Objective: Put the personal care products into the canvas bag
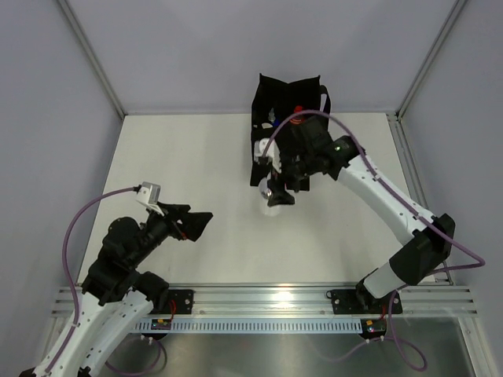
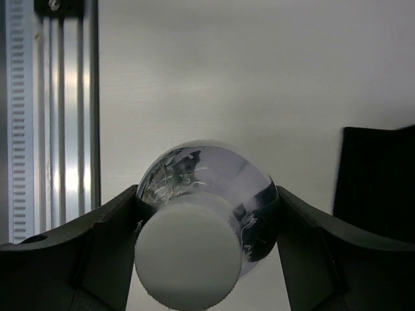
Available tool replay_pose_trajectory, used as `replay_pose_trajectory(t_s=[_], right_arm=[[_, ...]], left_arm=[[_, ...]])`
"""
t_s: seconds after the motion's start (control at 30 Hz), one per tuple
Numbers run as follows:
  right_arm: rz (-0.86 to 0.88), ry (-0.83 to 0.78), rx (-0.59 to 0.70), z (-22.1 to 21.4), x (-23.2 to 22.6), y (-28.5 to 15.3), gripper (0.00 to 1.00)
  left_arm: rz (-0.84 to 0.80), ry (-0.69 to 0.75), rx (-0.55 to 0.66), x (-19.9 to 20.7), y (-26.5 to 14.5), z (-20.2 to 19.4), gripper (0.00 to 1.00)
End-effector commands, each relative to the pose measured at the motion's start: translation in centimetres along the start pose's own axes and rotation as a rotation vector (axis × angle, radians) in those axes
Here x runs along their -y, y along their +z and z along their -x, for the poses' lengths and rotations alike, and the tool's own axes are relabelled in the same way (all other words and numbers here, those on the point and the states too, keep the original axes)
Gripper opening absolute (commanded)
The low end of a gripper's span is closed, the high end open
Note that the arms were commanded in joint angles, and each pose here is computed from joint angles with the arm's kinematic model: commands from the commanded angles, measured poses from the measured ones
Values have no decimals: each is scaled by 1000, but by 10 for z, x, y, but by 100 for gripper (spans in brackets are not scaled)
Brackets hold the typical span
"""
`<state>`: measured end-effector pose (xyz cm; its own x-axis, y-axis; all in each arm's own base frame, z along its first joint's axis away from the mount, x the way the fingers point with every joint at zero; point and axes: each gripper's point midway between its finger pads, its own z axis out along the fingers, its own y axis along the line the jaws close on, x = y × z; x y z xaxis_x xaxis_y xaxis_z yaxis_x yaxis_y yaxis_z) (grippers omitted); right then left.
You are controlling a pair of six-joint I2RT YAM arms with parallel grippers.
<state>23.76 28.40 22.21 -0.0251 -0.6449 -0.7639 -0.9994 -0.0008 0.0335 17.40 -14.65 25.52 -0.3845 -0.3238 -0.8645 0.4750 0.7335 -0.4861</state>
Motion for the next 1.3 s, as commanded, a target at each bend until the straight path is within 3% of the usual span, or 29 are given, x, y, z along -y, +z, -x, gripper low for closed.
replay_pose_trajectory(t_s=[0.0,0.27,0.47,0.6,0.73,0.83,0.97,1.27], right_arm=[[-214,-3,283,101,39,-91,0],[-599,1,539,188,136,-196,0],[-796,6,591,190,218,-215,0],[-834,68,561,161,258,-208,0],[-756,112,484,127,265,-180,0],[-531,193,420,92,243,-127,0],[-380,281,412,75,226,-95,0],[-348,468,346,34,237,-56,0]], left_arm=[[2,-14,34,1,-3,6,99],[7,-9,35,1,1,10,99],[7,-14,21,1,7,9,99],[14,-1,18,-2,8,8,99],[20,24,0,-4,11,4,99],[6,30,-18,-4,15,0,99],[-5,24,-22,-3,17,-3,99],[-22,21,-26,0,15,-5,99]])
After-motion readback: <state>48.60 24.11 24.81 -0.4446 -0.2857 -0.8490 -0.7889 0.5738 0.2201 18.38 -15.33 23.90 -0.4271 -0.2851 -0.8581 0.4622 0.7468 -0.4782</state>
